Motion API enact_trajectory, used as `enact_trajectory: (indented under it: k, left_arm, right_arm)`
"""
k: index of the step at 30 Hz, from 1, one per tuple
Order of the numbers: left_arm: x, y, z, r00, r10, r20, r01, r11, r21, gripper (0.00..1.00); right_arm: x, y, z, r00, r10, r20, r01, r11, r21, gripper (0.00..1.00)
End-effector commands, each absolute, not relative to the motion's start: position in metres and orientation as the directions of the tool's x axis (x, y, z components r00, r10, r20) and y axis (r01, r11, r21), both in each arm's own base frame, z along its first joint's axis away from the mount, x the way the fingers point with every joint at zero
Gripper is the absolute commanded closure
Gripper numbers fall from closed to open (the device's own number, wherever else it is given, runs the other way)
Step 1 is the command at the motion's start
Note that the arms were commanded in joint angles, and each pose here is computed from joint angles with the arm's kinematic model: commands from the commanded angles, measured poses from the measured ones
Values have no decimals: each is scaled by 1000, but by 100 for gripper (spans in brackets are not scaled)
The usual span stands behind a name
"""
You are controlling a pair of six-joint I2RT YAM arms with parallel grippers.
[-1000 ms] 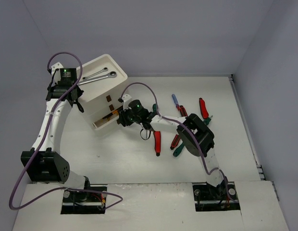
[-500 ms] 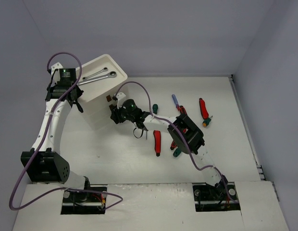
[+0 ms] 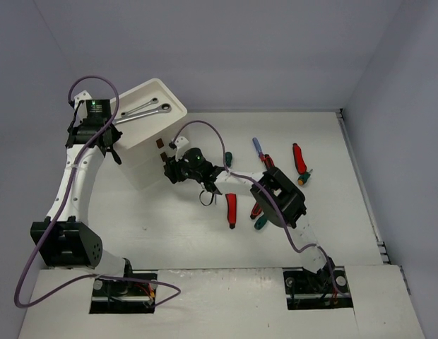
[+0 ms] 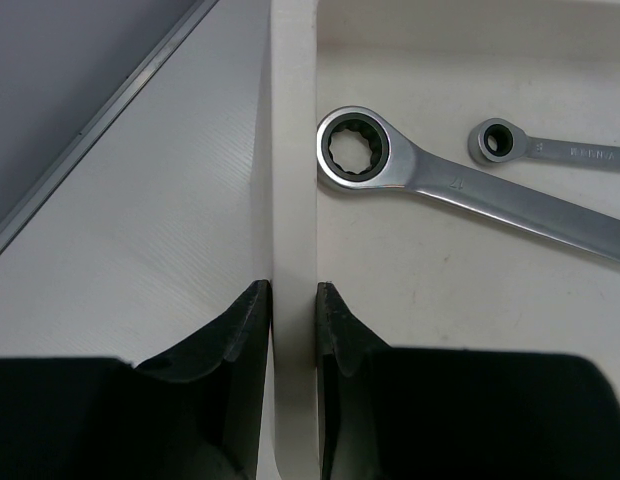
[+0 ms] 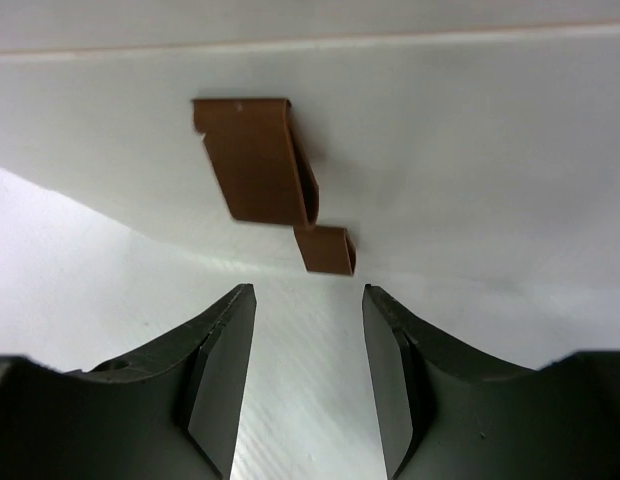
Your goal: Sort the tools into containers
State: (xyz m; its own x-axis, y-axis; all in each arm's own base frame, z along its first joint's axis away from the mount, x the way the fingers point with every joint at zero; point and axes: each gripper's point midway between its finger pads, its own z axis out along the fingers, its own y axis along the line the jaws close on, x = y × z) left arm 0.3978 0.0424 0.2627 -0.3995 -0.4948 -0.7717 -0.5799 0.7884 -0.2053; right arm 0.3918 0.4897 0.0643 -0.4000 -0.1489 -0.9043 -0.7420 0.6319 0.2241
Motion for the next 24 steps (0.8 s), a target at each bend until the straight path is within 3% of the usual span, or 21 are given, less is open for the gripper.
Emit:
enact_trajectory:
  k: [1, 12, 24]
  left_arm:
    - [398, 21, 258, -437, -547, -715, -537, 795, -280, 100]
    - [395, 19, 255, -443, -553, -705, -534, 795, -288, 100]
    - [395, 17, 253, -447, -558, -699, -532, 794, -294, 100]
  right_arm:
    - [404, 482, 185, -218, 30, -976, -749, 636, 187, 55]
    - [413, 485, 204, -170, 47, -984, -719, 677, 157, 47]
    - [420, 502, 203, -172, 40, -984, -721, 676, 153, 46]
